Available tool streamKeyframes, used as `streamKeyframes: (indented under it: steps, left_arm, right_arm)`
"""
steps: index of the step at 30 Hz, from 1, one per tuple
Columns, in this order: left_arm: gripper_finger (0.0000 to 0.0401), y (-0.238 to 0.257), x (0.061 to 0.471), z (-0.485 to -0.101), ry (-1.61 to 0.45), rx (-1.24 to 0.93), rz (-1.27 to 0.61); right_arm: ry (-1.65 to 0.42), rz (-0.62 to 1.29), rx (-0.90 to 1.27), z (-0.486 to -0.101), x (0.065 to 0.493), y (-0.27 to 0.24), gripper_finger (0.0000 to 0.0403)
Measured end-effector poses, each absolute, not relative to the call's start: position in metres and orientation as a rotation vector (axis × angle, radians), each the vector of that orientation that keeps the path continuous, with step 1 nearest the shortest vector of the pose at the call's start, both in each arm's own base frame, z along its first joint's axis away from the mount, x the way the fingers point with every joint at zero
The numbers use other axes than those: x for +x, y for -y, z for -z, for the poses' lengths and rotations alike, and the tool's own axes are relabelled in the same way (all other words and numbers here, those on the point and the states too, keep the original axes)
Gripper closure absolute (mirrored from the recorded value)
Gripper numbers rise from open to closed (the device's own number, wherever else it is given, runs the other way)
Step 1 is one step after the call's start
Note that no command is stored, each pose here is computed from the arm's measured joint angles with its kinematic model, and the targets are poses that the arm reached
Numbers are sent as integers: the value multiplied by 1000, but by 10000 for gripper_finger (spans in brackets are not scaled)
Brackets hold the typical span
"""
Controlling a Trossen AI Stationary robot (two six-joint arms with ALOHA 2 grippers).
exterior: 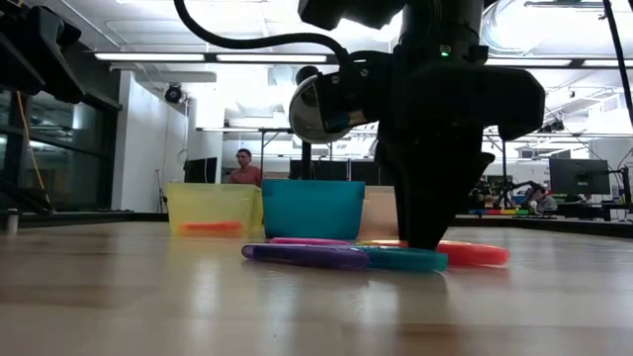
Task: Pick & Place Markers
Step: Put the yellow mini marker into the yellow bin
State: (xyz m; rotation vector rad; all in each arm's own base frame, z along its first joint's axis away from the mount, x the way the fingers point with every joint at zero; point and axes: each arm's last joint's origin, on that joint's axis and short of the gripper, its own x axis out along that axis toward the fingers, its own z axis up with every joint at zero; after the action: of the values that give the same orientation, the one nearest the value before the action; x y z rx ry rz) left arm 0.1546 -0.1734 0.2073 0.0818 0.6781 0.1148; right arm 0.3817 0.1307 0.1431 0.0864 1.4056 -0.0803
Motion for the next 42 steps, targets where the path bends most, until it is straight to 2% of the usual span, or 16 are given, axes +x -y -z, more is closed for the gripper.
streamKeyframes:
  steps: [12, 22, 32, 42]
  left_arm:
    - [224, 173, 155, -207, -678, 82, -115]
    - [224, 173, 155, -207, -677, 81, -116]
    - [224, 173, 155, -207, -679, 78, -114]
    - [224, 173, 155, -207, -680, 78, -113]
  right_arm:
    - [-1413, 79, 92, -148, 380, -128, 254]
    - [-1268, 152, 56, -193, 373, -122, 254]
    - [-1290, 201, -38, -181, 374, -119, 254]
    - [-1323, 147, -83, -181, 374, -115, 254]
